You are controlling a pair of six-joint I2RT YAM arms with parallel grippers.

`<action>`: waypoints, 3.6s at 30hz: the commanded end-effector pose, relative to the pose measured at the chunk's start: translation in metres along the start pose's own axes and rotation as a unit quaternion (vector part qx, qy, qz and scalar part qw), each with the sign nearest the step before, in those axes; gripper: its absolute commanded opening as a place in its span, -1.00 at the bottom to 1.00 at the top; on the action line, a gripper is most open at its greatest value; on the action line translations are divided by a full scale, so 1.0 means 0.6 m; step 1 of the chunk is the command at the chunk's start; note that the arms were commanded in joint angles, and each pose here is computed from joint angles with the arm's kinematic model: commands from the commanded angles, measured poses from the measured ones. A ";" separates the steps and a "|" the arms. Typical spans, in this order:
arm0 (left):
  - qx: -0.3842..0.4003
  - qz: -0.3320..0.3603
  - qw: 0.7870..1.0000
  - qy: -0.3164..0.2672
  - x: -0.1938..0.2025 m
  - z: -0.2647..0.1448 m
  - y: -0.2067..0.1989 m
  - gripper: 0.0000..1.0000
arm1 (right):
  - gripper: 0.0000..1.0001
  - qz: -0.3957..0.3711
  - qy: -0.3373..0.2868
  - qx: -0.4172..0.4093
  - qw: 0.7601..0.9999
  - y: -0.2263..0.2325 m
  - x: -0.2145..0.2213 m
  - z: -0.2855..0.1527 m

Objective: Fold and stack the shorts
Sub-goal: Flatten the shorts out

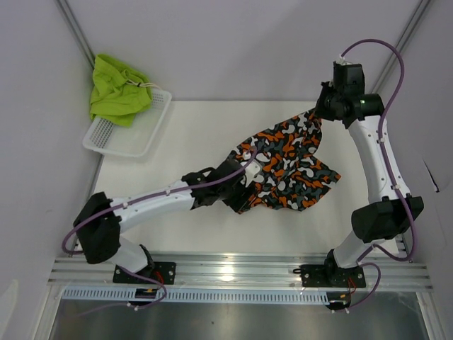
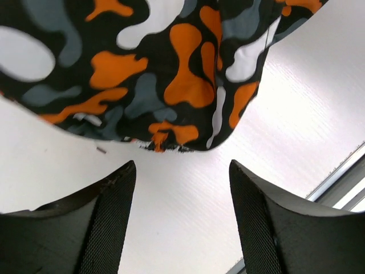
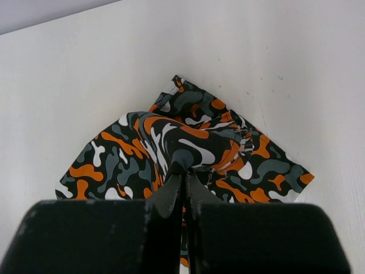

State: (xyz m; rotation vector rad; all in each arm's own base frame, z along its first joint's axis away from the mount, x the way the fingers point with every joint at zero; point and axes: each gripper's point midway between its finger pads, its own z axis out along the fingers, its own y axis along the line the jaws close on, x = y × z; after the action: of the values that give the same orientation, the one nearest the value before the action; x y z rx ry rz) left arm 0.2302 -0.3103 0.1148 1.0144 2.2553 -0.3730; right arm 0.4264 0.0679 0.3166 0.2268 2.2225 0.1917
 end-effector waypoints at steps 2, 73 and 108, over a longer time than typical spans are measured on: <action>-0.052 -0.017 0.994 -0.093 -0.033 -0.051 0.004 0.43 | -1.00 0.010 -0.026 -0.021 0.999 0.013 -0.030 0.003; -0.243 -0.207 0.944 -0.080 -0.021 -0.226 0.183 -1.00 | -1.00 0.031 -0.082 -0.056 0.995 -0.016 -0.001 -0.087; -0.192 -0.104 0.837 -0.502 -0.208 -0.871 0.176 -1.00 | -1.00 -0.104 -0.463 -0.247 0.845 0.054 -0.046 -0.740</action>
State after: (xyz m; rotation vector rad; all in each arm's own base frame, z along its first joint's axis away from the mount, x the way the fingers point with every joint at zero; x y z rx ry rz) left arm 0.1701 -0.0789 0.5568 0.2439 1.5315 -0.3823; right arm 0.1134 0.0794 0.6094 -0.2123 1.2057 0.4961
